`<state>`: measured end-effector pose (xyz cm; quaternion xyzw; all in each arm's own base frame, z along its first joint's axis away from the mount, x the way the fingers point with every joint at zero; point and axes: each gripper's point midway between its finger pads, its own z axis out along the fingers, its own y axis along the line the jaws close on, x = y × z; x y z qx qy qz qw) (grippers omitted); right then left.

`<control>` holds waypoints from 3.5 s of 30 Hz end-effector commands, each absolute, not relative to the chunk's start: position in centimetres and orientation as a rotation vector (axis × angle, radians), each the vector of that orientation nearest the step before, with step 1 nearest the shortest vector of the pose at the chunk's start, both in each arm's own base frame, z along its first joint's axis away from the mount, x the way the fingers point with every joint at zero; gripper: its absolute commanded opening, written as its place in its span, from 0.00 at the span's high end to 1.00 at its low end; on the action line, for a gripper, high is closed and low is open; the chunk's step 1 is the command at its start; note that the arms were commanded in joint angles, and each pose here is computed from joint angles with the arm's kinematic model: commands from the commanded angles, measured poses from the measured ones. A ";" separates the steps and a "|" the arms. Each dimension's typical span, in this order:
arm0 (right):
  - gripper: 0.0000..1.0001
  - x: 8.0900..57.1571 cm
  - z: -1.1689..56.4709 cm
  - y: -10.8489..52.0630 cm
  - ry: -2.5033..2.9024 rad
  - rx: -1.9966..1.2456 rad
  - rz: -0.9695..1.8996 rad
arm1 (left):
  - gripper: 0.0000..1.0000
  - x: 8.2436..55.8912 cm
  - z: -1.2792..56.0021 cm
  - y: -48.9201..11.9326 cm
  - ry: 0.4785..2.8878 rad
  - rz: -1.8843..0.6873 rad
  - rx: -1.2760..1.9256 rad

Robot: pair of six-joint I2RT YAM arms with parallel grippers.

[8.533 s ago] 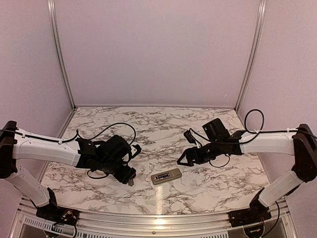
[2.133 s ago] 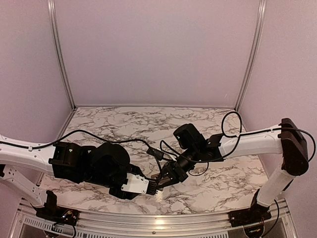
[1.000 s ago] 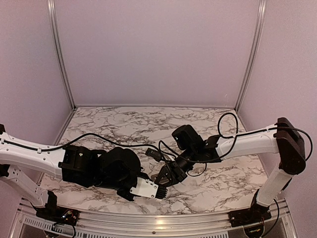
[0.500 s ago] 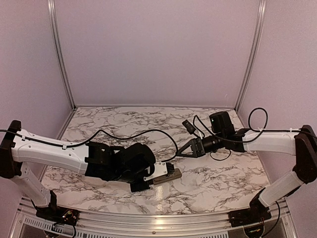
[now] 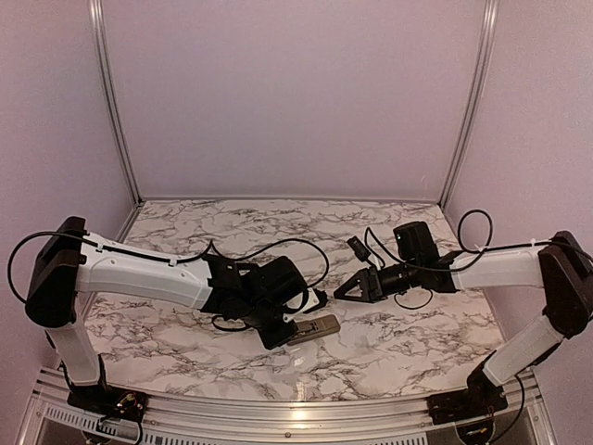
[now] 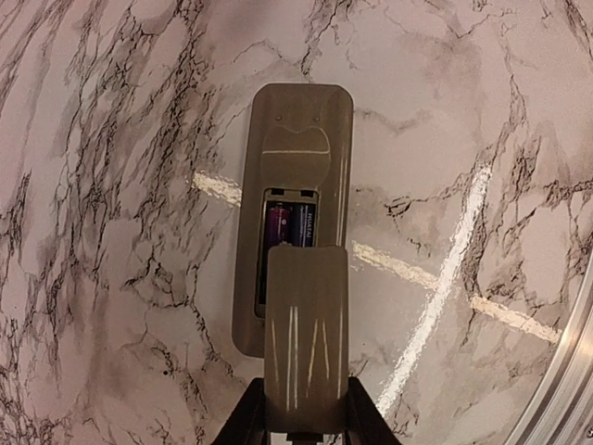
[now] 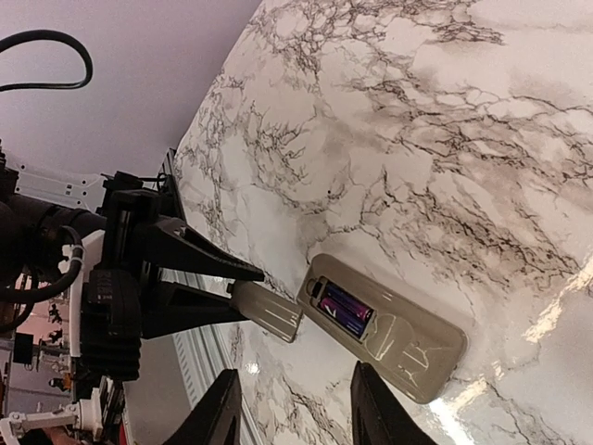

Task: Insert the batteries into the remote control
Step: Load the battery cover onto the remote control without the battery cover, then adjust the battery cover of the remote control.

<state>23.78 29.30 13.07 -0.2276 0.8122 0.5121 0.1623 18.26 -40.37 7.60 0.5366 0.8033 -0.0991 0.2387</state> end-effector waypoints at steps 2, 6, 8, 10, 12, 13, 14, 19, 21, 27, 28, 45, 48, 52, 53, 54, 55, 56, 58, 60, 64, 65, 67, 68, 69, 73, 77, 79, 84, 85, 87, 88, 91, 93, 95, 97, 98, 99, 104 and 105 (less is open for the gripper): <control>0.61 24.0 12.2 29.5 2.325 -0.602 1.515 | 0.92 18.2 5.9 -40.7 2.264 -0.251 1.512; 0.62 23.9 11.9 29.7 2.327 -0.591 1.546 | 0.92 19.2 5.0 -40.6 2.275 -0.195 1.513; 0.63 23.8 11.8 29.7 2.327 -0.588 1.558 | 0.91 19.4 4.8 -40.6 2.274 -0.182 1.522; 0.68 23.7 11.6 29.7 2.330 -0.582 1.571 | 0.91 19.6 4.8 -40.8 2.271 -0.177 1.523; 0.75 23.6 11.2 29.8 2.340 -0.569 1.590 | 0.90 19.8 4.8 -41.0 2.267 -0.174 1.526; 0.77 23.5 11.1 29.8 2.345 -0.564 1.599 | 0.90 19.8 4.7 -41.0 2.269 -0.171 1.529; 0.79 23.5 11.0 29.8 2.345 -0.560 1.606 | 0.90 19.9 4.7 -41.1 2.268 -0.170 1.529; 0.85 23.4 10.7 29.9 2.351 -0.555 1.622 | 0.88 20.1 4.7 -41.4 2.267 -0.165 1.539; 0.86 23.4 10.6 29.9 2.350 -0.554 1.625 | 0.88 20.2 4.6 -41.5 2.270 -0.166 1.544; 0.88 23.3 10.4 29.9 2.358 -0.554 1.625 | 0.86 20.3 4.2 -41.6 2.285 -0.167 1.547; 0.89 23.3 10.3 29.8 2.358 -0.555 1.624 | 0.86 20.3 4.1 -41.6 2.287 -0.167 1.549; 0.91 23.9 9.8 29.0 2.376 -0.503 1.599 | 0.85 20.7 4.3 -42.0 2.286 -0.180 1.546; 0.91 23.9 9.8 28.9 2.376 -0.503 1.599 | 0.85 20.6 3.8 -41.9 2.296 -0.176 1.557; 0.91 24.0 9.9 28.9 2.375 -0.504 1.598 | 0.84 20.3 3.2 -41.8 2.309 -0.179 1.573; 0.91 24.0 9.9 28.9 2.374 -0.507 1.596 | 0.84 20.3 3.1 -41.8 2.311 -0.180 1.577; 0.91 24.0 9.9 28.9 2.375 -0.506 1.596 | 0.85 20.3 3.0 -41.7 2.314 -0.175 1.581; 0.92 24.0 9.9 28.9 2.374 -0.507 1.596 | 0.84 20.2 2.8 -41.6 2.318 -0.169 1.583; 0.92 24.0 9.9 28.9 2.374 -0.509 1.597 | 0.84 20.3 2.8 -41.6 2.319 -0.167 1.582; 0.92 24.0 9.9 29.0 2.374 -0.510 1.600 | 0.83 20.3 2.8 -41.6 2.321 -0.163 1.581; 0.92 24.0 9.9 29.0 2.374 -0.511 1.602 | 0.82 20.4 2.9 -41.6 2.321 -0.158 1.578; 0.93 24.0 9.9 29.0 2.374 -0.510 1.603 | 0.79 20.4 2.9 -41.7 2.317 -0.159 1.581; 0.93 24.0 9.9 29.0 2.373 -0.513 1.603 | 0.77 20.4 2.9 -41.8 2.317 -0.162 1.582; 0.93 24.0 9.9 29.0 2.374 -0.513 1.602 | 0.74 20.3 2.9 -41.8 2.319 -0.171 1.588; 0.93 24.0 9.9 29.0 2.373 -0.514 1.602 | 0.73 20.3 3.0 -41.8 2.318 -0.173 1.589; 0.93 24.0 9.9 29.0 2.374 -0.513 1.602 | 0.70 20.2 3.2 -41.9 2.316 -0.177 1.590; 0.93 24.1 10.0 29.1 2.371 -0.516 1.605 | 0.62 20.0 3.9 -42.0 2.309 -0.207 1.587; 0.94 24.2 10.1 29.1 2.369 -0.518 1.605 | 0.59 20.1 4.4 -42.0 2.302 -0.211 1.576; 0.94 24.1 10.1 29.1 2.369 -0.518 1.603 | 0.57 20.2 4.7 -42.0 2.299 -0.209 1.567; 0.94 24.1 9.9 29.0 2.373 -0.515 1.599 | 0.49 20.7 6.3 -42.1 2.267 -0.207 1.532; 0.94 24.1 9.9 29.0 2.373 -0.514 1.599 | 0.45 20.8 6.8 -42.1 2.258 -0.207 1.520; 0.94 24.2 10.0 29.1 2.371 -0.513 1.598 | 0.35 21.0 8.1 -42.0 2.234 -0.221 1.494; 0.94 24.2 10.1 29.1 2.370 -0.513 1.598 | 0.31 21.1 8.9 -41.9 2.218 -0.235 1.475; 0.94 24.3 10.2 29.1 2.364 -0.517 1.594 | 0.23 21.5 11.2 -41.5 2.184 -0.302 1.391; 0.94 24.3 10.3 29.2 2.360 -0.523 1.594 | 0.23 21.8 12.3 -40.7 2.185 -0.344 1.314; 0.93 24.3 10.5 29.5 2.356 -0.540 1.591 | 0.24 22.3 13.0 -39.9 2.189 -0.387 1.223; 0.93 24.2 10.6 29.8 2.357 -0.556 1.584 | 0.28 22.9 13.1 -38.8 2.209 -0.426 1.129; 0.93 24.1 10.6 30.0 2.358 -0.564 1.581 | 0.31 23.1 13.0 -38.2 2.221 -0.439 1.090; 0.93 24.1 10.6 30.2 2.359 -0.572 1.582 | 0.33 23.3 12.7 -37.6 2.234 -0.444 1.055; 0.93 23.8 10.5 31.6 2.362 -0.621 1.583 | 0.44 23.2 10.5 -36.4 2.303 -0.477 0.987; 0.93 23.6 10.4 32.1 2.367 -0.638 1.584 | 0.46 23.0 10.1 -36.4 2.311 -0.484 0.983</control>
